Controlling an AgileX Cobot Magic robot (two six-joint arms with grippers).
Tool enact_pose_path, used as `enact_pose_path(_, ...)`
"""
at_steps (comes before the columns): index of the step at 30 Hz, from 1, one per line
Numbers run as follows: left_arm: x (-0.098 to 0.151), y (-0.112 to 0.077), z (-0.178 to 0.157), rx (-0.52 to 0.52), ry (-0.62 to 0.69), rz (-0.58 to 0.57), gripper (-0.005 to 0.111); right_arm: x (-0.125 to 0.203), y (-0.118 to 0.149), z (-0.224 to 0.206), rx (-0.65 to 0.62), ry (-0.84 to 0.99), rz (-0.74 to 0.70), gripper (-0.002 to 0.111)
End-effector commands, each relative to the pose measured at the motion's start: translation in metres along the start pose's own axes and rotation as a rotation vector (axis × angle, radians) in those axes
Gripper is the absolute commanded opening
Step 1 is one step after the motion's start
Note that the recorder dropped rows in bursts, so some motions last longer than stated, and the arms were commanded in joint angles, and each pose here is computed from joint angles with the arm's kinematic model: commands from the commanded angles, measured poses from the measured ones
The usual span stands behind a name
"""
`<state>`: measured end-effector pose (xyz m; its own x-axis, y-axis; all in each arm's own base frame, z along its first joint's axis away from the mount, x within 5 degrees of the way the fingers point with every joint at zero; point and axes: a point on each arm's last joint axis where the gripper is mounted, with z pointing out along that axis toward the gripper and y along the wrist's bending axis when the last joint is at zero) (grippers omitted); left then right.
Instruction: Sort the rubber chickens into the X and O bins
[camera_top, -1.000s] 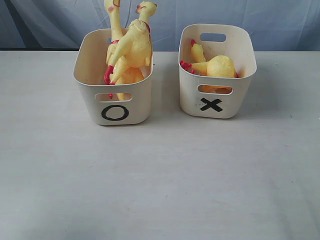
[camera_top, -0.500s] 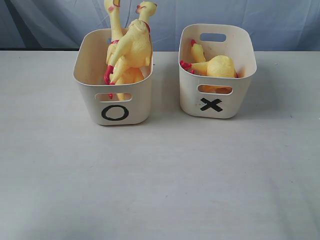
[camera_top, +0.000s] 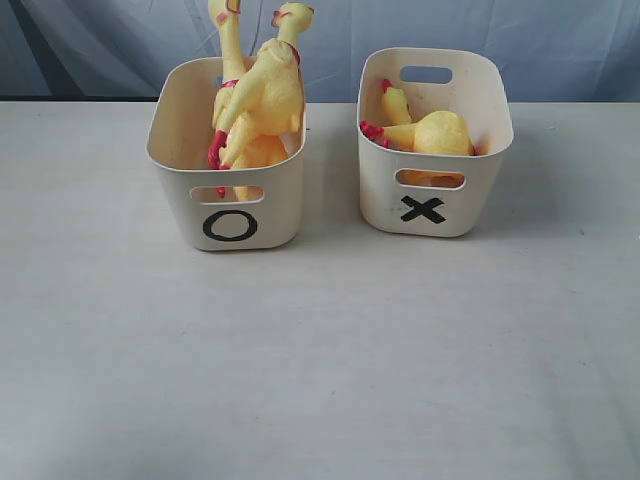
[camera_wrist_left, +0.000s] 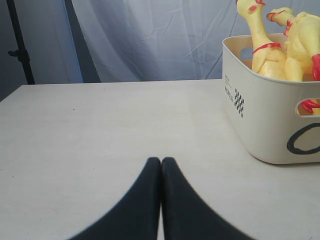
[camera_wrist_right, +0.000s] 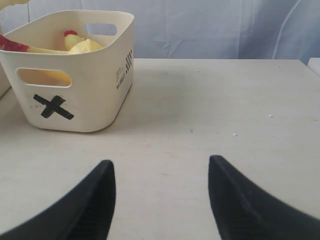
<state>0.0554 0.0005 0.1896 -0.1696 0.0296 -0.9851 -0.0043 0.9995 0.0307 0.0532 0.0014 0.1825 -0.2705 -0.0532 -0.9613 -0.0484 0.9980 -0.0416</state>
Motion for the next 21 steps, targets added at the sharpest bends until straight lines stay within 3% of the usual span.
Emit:
enact_pose_path(1, -0.0015, -0.0001, -0.0003, 0.002, -0.014, -0.004, 0.000, 0.0019, -0.0005, 0.0003, 0.009, -0.001, -0.012, 0.053)
enact_pose_path(21, -0.0017, -0.0001, -0.0003, 0.002, -0.016, -0.004, 0.000, 0.0017, -0.0005, 0.0003, 0.009, -0.004, -0.006, 0.053)
